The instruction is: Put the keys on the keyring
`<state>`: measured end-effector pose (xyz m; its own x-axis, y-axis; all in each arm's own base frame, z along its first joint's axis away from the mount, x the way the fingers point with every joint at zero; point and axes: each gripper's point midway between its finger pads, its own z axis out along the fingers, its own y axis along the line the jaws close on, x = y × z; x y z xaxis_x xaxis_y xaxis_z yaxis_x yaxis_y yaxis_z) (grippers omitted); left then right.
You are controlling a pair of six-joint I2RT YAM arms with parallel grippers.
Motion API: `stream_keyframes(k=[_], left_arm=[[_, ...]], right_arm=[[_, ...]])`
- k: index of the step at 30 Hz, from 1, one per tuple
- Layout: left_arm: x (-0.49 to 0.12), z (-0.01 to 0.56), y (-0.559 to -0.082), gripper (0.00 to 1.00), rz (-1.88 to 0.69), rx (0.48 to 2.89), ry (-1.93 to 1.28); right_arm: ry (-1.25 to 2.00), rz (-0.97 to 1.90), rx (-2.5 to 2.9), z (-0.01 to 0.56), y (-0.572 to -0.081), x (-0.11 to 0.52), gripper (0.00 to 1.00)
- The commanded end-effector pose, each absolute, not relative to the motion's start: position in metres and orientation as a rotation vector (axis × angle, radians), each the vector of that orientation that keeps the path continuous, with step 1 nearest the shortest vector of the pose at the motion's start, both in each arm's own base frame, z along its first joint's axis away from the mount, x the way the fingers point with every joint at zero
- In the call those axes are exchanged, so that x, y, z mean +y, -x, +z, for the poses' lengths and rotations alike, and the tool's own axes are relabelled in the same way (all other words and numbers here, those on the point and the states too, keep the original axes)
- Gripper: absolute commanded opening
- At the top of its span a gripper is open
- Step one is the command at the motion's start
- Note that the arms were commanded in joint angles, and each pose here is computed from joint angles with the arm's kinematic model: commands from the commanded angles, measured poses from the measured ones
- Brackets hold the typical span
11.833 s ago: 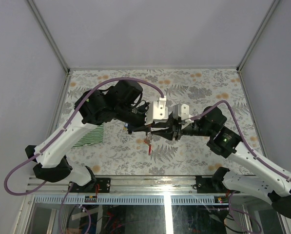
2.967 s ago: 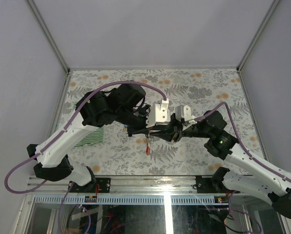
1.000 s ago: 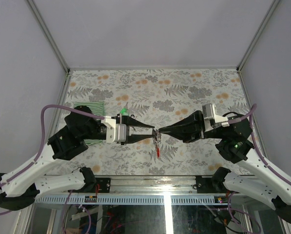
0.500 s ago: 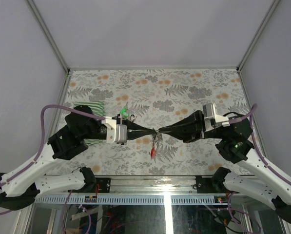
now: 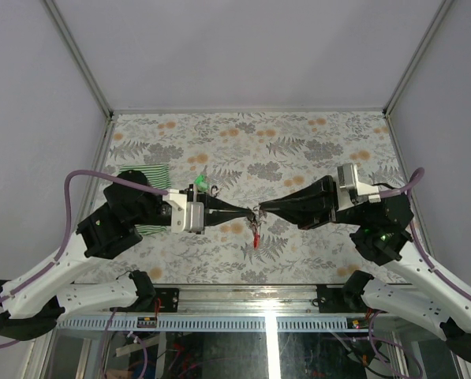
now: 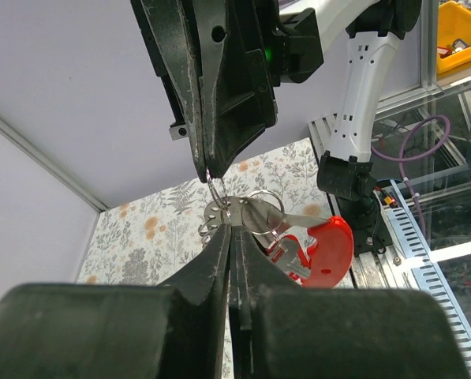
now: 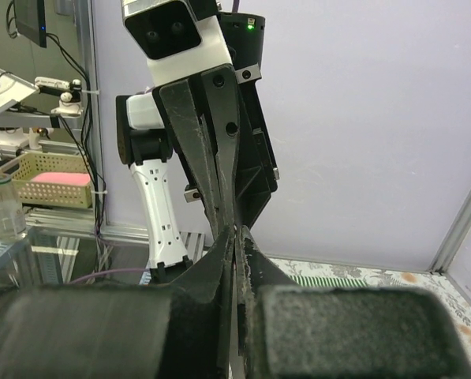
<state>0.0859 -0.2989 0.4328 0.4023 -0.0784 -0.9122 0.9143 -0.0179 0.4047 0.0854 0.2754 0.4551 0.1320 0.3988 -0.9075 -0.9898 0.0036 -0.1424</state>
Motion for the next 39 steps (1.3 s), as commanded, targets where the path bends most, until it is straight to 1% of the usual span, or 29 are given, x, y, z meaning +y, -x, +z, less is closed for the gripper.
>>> stream_keyframes(k=[1, 7, 12, 16, 24, 29, 39], left_arm=[[-0.296, 0.45, -0.081, 0.0, -0.95, 0.777, -1.335], [-0.299, 0.451, -0.079, 0.01, -0.979, 0.763, -1.332], [-0.302, 0.458, -0.076, 0.13, -1.024, 0.735, -1.298], [-0.3, 0.469, -0.076, 0.16, -1.044, 0.718, -1.23], [-0.289, 0.497, -0.082, 0.2, -1.103, 0.677, -0.995], [-0.299, 0.491, -0.082, 0.24, -1.138, 0.686, -1.019], [-0.306, 0.477, -0.082, 0.27, -1.171, 0.706, -1.038]], right_arm=[[0.877, 1.278, 0.633, 0.499, -0.075, 0.256, 0.0], [0.839, 1.296, 0.633, 0.501, -0.079, 0.256, 0.0], [0.847, 1.301, 0.62, 0.499, -0.077, 0.257, 0.0], [0.867, 1.283, 0.62, 0.496, -0.076, 0.256, 0.0], [0.912, 1.245, 0.636, 0.491, -0.076, 0.258, 0.0], [0.913, 1.238, 0.632, 0.492, -0.077, 0.258, 0.0], [0.913, 1.235, 0.616, 0.496, -0.075, 0.256, 0.0]])
